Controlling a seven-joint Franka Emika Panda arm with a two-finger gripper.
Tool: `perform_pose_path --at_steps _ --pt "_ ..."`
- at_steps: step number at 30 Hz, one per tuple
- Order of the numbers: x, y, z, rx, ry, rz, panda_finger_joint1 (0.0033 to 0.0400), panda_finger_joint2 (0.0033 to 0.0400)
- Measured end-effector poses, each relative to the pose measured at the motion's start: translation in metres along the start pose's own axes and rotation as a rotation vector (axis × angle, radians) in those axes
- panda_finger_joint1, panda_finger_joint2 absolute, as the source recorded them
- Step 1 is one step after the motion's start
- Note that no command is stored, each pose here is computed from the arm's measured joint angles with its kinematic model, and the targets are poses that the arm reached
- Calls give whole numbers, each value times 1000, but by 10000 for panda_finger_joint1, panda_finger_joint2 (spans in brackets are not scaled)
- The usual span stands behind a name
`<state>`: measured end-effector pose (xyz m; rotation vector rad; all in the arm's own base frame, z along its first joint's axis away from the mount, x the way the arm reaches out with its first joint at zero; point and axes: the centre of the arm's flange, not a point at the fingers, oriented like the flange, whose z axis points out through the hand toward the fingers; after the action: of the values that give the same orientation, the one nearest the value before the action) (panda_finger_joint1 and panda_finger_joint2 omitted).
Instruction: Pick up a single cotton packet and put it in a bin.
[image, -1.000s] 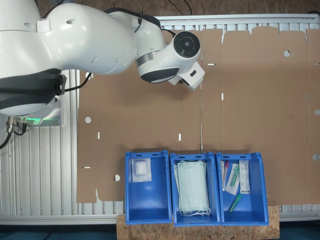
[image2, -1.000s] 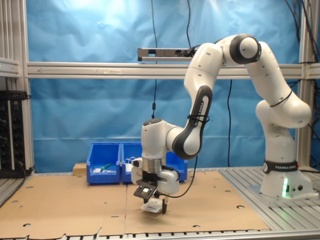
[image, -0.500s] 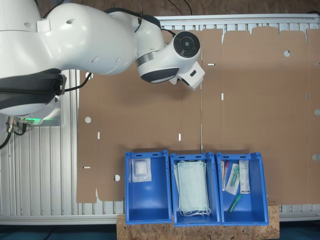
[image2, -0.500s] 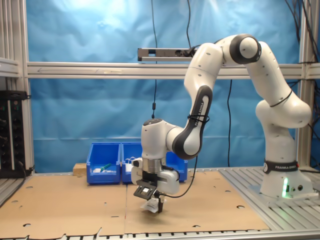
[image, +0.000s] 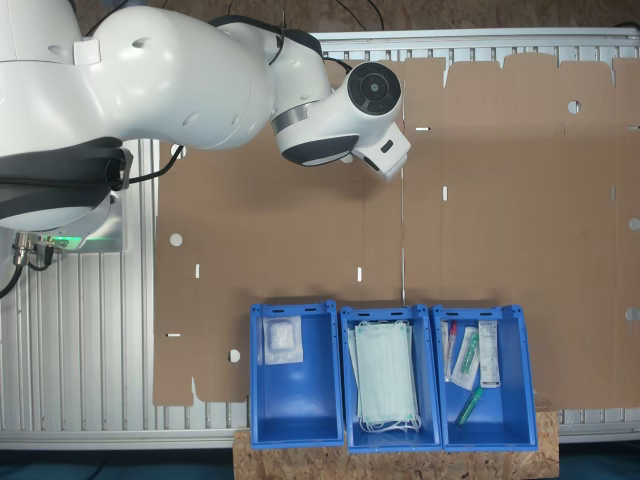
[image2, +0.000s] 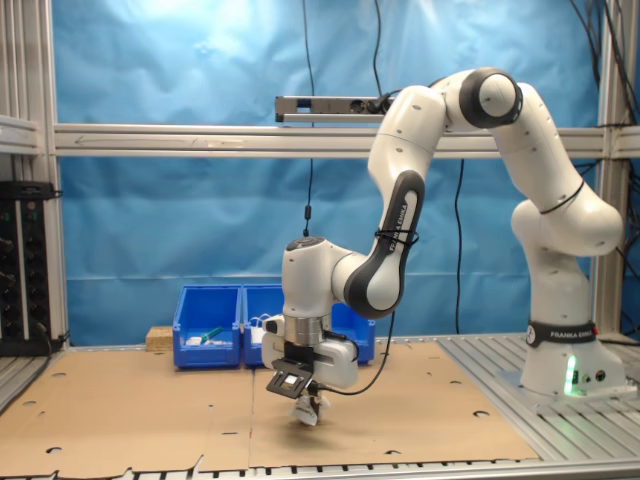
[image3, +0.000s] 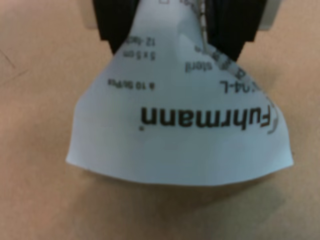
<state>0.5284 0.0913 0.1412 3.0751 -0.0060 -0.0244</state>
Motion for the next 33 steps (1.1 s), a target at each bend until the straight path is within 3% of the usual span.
perform_pose_path --at_steps 24,33 --pt "0 0 -1 0 1 0 79 79" --pt "3 1 -22 7 34 2 79 79"
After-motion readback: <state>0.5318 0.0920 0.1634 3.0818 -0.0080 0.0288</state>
